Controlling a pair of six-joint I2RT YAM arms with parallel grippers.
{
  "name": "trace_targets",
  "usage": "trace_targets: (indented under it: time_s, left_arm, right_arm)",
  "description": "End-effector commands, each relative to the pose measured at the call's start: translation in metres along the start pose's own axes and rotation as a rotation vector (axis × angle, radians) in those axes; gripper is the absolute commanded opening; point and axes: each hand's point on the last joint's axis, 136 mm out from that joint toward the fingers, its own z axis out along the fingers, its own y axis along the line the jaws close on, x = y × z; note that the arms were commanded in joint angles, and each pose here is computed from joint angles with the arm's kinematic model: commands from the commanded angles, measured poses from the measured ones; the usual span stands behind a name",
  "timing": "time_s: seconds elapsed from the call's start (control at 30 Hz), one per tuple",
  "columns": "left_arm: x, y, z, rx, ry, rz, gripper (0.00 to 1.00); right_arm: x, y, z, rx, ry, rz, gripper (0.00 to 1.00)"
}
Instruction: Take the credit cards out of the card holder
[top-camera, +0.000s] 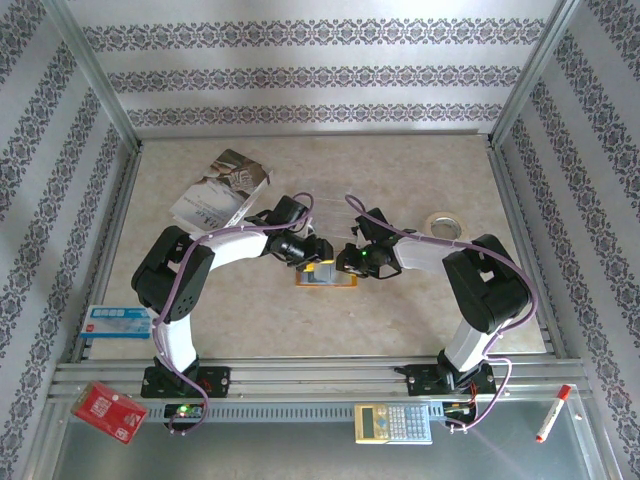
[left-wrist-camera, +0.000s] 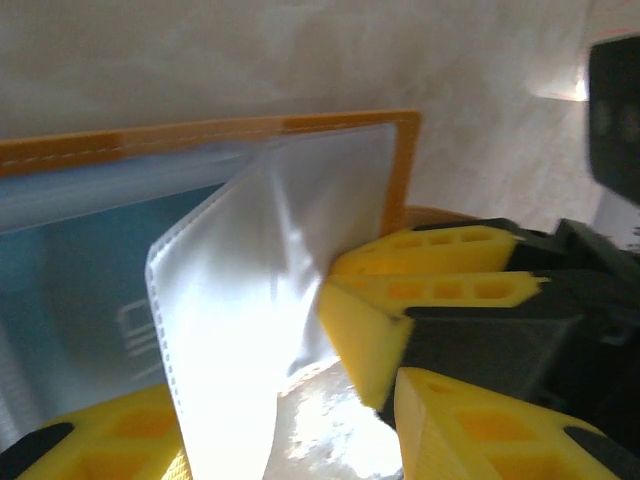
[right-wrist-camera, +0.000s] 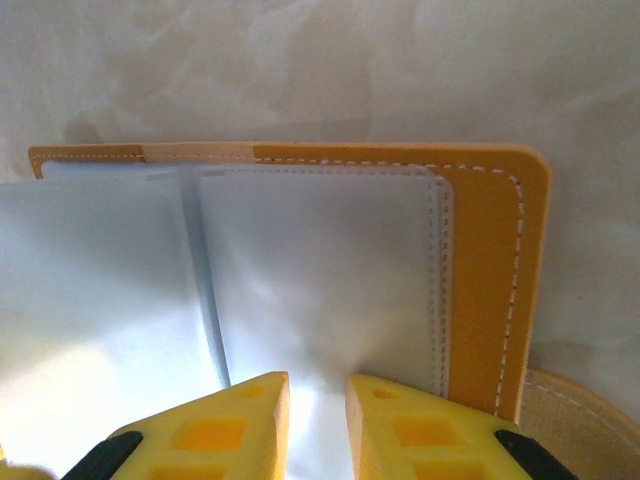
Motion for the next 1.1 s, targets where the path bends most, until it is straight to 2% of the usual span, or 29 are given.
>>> trace_targets:
  time_s: [0.0,0.13,0.33,0.5,0.67,0.83,0.9,1.07]
  left_arm:
    - [-0.003,-0.032,0.006,0.143,-0.001,0.017,0.46]
    - [-0.005,-0.048,0.015,0.188,0.003,0.026,0.46]
    - [-0.005,-0.048,0.035,0.160,0.024,0.027,0.45]
    - [-0.013,-0.046,0.020,0.130,-0.032,0.036,0.45]
    - [-0.022,-0.018,-0.017,0.056,-0.134,-0.007,0.42]
    - [-0.011,0.034,-0.039,-0.132,-0.168,-0.067,0.36]
    - [-0.005,0.047,-0.041,-0.188,-0.160,-0.077,0.33]
    - [-0.003,0.059,-0.035,-0.216,-0.154,-0.108,0.24]
  right_arm:
    - [-0.001,-0.010,-0.009,0.013,-0.029,0.030,0.26]
    - [-0.016,-0.005,-0.034,-0.040,-0.155,0.030,0.27]
    - [-0.031,-0.019,-0.069,-0.107,-0.328,0.094,0.30]
    - [-0.036,-0.009,-0.095,-0.139,-0.412,0.036,0.37]
    - [-0.034,0.014,-0.087,-0.207,-0.319,-0.031,0.38]
    - [-0.025,0.045,-0.066,-0.261,-0.212,-0.096,0.38]
    - [-0.021,0.054,-0.054,-0.272,-0.162,-0.111,0.36]
    - [-0.015,0.053,-0.022,-0.251,-0.085,-0.076,0.25]
